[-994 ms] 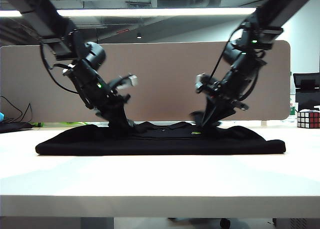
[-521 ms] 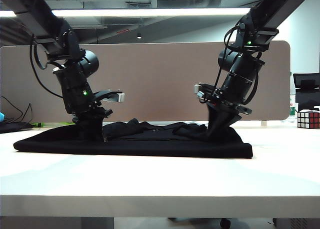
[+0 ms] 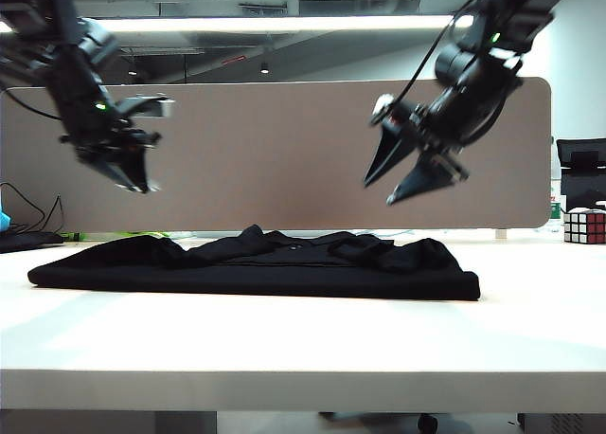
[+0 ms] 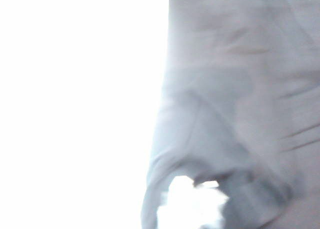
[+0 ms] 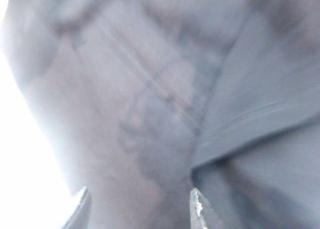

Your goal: Fold the bottom side of the T-shirt horizontally towards the center, about one-third of the way, then fold the sleeve back towards the center, creating a straight line along the edge of the T-shirt, and finally fold the bottom of the T-shirt up towards the top, creating a neat rectangle.

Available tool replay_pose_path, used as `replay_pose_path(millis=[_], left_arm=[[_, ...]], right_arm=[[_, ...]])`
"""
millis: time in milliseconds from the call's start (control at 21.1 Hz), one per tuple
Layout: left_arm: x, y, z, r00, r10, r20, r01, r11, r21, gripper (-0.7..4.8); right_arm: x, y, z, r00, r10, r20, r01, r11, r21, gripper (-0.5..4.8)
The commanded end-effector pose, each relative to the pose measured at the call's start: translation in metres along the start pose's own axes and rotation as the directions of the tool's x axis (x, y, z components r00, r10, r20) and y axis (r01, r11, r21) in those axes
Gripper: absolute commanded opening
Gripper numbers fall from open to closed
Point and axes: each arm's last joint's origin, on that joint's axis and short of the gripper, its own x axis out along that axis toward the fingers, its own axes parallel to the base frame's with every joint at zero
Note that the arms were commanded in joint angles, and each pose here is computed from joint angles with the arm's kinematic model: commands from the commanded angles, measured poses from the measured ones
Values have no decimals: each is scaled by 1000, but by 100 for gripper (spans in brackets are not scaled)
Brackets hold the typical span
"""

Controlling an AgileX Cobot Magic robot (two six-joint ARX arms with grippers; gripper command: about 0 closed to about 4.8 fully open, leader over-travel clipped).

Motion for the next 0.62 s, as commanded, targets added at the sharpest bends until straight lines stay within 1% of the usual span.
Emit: replay_pose_path(millis=[47,95,189,237,284,331,379,473,568,615], left_arm=[[-18,33,-29,976,-218,15,214,941,-261,157],[-25,45,-42,966,-259,-5,242,910,-338,157],[-37,63,-70,952,-293,-86,220,853,-472,155],[-41,71,-80,947,-307,-92,218,827,-519,155],[-47,80,-90,942,-330,-66,240,795,-557,155],[-51,87,-99,933,-358,-20,275,751,-601,155],[-53,93,-109,925,-379,8,300,718,-628,152],[-52,94,-113,930,-368,-13,278,725,-630,152],[-51,94,-114,930,-368,-13,279,726,-629,152],[-51,94,-114,930,-368,-12,280,727,-627,152]], right_arm=[[-35,8,5,998,42,53,-44,998,49,275],[-44,11,4,994,90,58,-95,992,87,275],[-57,21,1,994,104,42,-109,984,139,274],[-63,25,1,994,104,45,-110,983,150,274],[-69,30,2,994,100,51,-107,983,150,274],[-76,36,3,994,95,62,-104,983,155,274],[-86,44,2,994,77,75,-88,984,156,272],[-94,50,-6,998,14,64,-25,984,174,270],[-97,56,-23,998,2,70,-17,977,212,270],[-98,58,-37,995,-3,95,-21,969,247,269]])
